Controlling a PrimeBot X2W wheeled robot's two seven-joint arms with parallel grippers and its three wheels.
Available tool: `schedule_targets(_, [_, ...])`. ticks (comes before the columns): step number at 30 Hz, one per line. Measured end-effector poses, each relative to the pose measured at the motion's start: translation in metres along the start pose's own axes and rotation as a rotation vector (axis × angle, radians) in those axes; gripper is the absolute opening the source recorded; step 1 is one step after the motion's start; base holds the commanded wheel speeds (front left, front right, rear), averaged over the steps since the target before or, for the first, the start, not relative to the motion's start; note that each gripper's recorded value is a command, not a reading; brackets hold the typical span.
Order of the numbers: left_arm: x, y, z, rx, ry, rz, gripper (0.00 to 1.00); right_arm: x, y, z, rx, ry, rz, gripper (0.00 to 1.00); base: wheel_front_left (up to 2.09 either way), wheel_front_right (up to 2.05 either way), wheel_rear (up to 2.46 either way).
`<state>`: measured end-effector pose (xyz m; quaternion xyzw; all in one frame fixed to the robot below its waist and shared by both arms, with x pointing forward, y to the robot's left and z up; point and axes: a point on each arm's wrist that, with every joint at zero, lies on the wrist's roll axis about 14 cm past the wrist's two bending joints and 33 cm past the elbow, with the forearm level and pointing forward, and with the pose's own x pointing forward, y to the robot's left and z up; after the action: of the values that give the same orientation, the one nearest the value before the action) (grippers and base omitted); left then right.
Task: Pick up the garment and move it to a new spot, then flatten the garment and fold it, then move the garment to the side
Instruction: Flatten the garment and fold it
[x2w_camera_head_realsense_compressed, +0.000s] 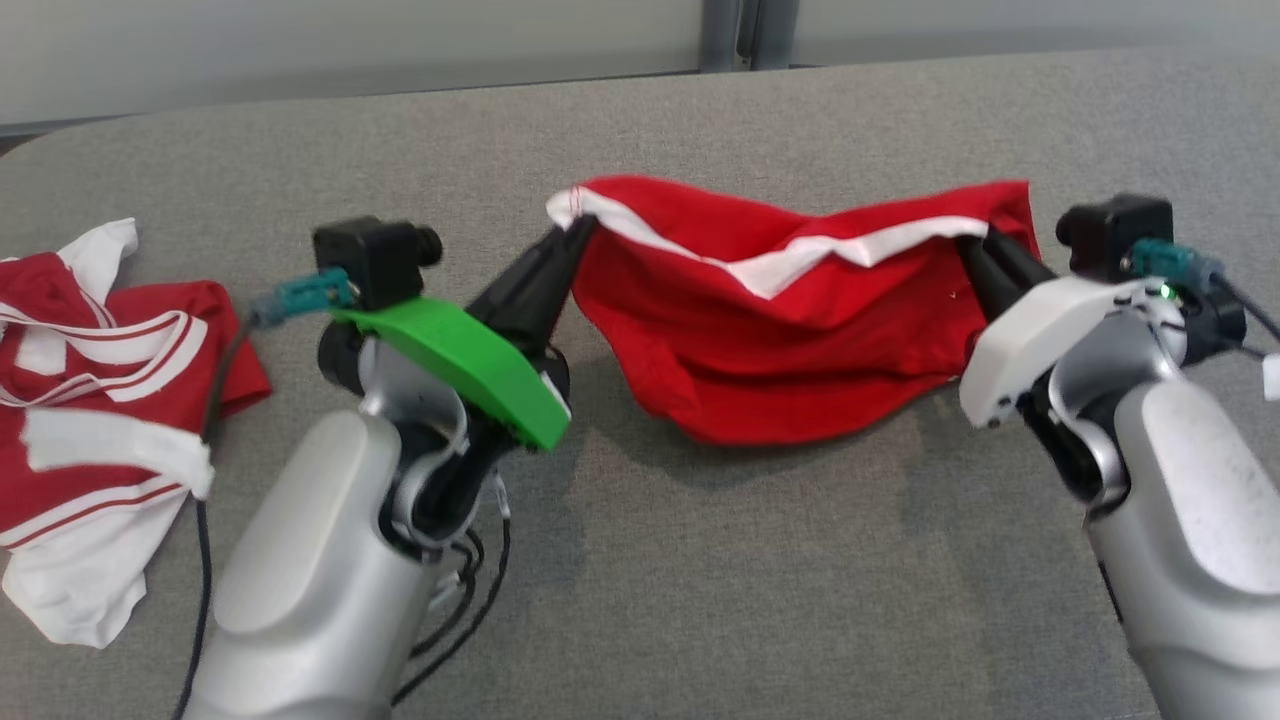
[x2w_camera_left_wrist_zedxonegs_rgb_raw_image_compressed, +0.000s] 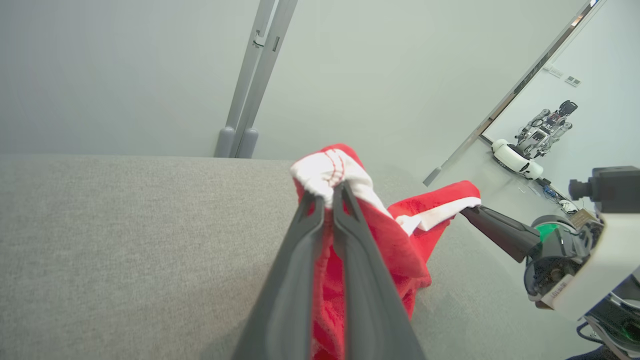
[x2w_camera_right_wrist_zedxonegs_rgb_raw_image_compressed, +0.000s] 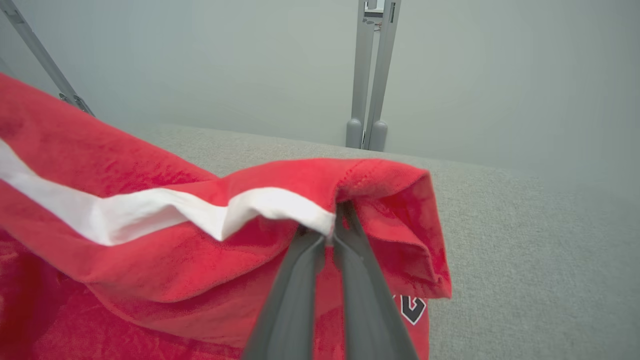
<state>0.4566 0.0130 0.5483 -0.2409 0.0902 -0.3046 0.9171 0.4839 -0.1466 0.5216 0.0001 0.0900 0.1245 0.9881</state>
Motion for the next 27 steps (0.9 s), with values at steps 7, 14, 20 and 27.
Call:
schedule_targets(7, [0.052, 0.011, 0.064, 0.024, -0.123, -0.041, 0.00, 0.043, -0.017, 0.056, -0.039, -0.081, 0.028, 0.00, 0.00, 0.00, 0.00])
schedule_targets(14, [0.115, 0.030, 0.128, -0.022, -0.261, -0.101, 0.00, 0.108, -0.048, 0.124, -0.058, -0.211, 0.000, 0.00, 0.00, 0.00, 0.00])
schedule_targets(20, [0.149, 0.039, 0.160, -0.074, -0.335, -0.178, 0.00, 0.146, -0.071, 0.152, -0.148, -0.313, -0.051, 0.00, 0.00, 0.00, 0.00])
schedule_targets(27, [0.168, 0.062, 0.186, -0.040, -0.468, -0.194, 0.00, 0.176, -0.074, 0.155, -0.261, -0.419, -0.050, 0.00, 0.00, 0.00, 0.00])
